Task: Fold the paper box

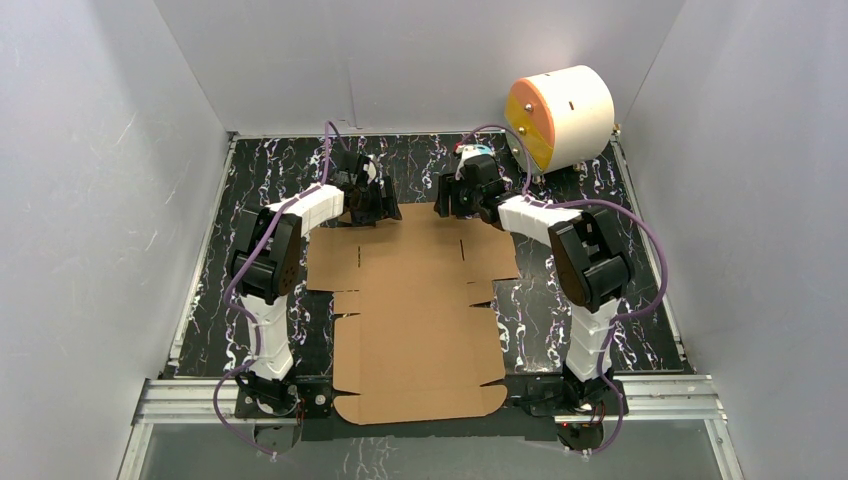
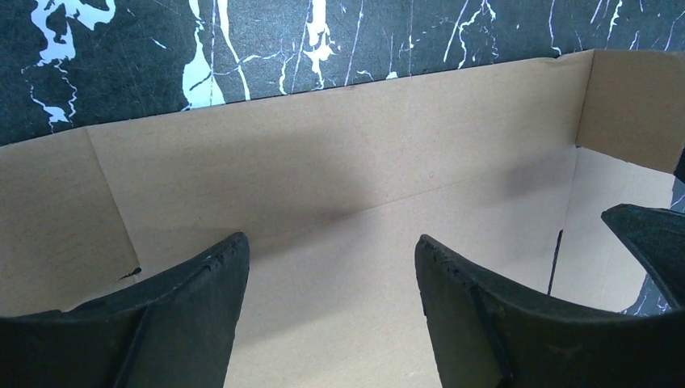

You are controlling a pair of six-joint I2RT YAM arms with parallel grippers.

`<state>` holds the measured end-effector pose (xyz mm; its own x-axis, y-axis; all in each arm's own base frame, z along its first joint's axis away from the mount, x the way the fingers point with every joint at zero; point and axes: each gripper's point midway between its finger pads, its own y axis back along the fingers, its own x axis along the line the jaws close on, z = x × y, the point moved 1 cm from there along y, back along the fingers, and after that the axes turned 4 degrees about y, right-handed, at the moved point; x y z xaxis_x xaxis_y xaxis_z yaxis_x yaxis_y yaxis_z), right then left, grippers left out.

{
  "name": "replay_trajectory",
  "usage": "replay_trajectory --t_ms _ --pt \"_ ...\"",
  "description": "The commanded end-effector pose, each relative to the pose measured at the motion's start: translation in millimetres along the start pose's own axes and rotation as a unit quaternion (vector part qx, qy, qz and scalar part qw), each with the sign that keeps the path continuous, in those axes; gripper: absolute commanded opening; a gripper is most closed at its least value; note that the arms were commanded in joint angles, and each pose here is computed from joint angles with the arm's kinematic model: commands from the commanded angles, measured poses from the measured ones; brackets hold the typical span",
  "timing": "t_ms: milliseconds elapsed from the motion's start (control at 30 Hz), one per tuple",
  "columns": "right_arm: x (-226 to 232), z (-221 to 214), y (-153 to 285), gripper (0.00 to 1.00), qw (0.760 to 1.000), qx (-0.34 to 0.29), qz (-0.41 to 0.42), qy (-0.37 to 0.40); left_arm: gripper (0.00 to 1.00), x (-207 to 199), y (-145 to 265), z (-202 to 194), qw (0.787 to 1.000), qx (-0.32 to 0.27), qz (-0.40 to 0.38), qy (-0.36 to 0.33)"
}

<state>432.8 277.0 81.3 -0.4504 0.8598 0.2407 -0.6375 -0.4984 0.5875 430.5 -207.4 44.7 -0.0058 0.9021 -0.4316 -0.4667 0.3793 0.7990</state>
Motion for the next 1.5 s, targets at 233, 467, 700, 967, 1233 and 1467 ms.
replay_trajectory --t_ms 233,467,700,967,1233,1467 --pt "10 45 40 0.82 0.997 -0.055 -0.002 0.051 0.76 -36 67 30 0.998 -0.052 -0.025 -0.004" --pt "16 32 67 0.86 0.998 -0.049 0.011 0.048 0.79 -24 111 29 0.997 -0.081 -0.015 0.011" --pt "30 13 89 0.87 0.997 -0.040 0.042 0.042 0.84 22 156 12 0.993 -0.103 0.015 0.050" --pt "66 -21 92 0.87 0.992 -0.017 0.120 0.030 0.89 87 183 -8 0.986 -0.114 0.043 0.117" --pt "80 -51 77 0.88 0.988 0.014 0.152 0.023 0.88 132 166 -32 0.977 -0.069 0.030 0.201" --pt "80 -64 67 0.88 0.988 0.025 0.152 0.027 0.77 142 148 -43 0.978 -0.034 0.033 0.201"
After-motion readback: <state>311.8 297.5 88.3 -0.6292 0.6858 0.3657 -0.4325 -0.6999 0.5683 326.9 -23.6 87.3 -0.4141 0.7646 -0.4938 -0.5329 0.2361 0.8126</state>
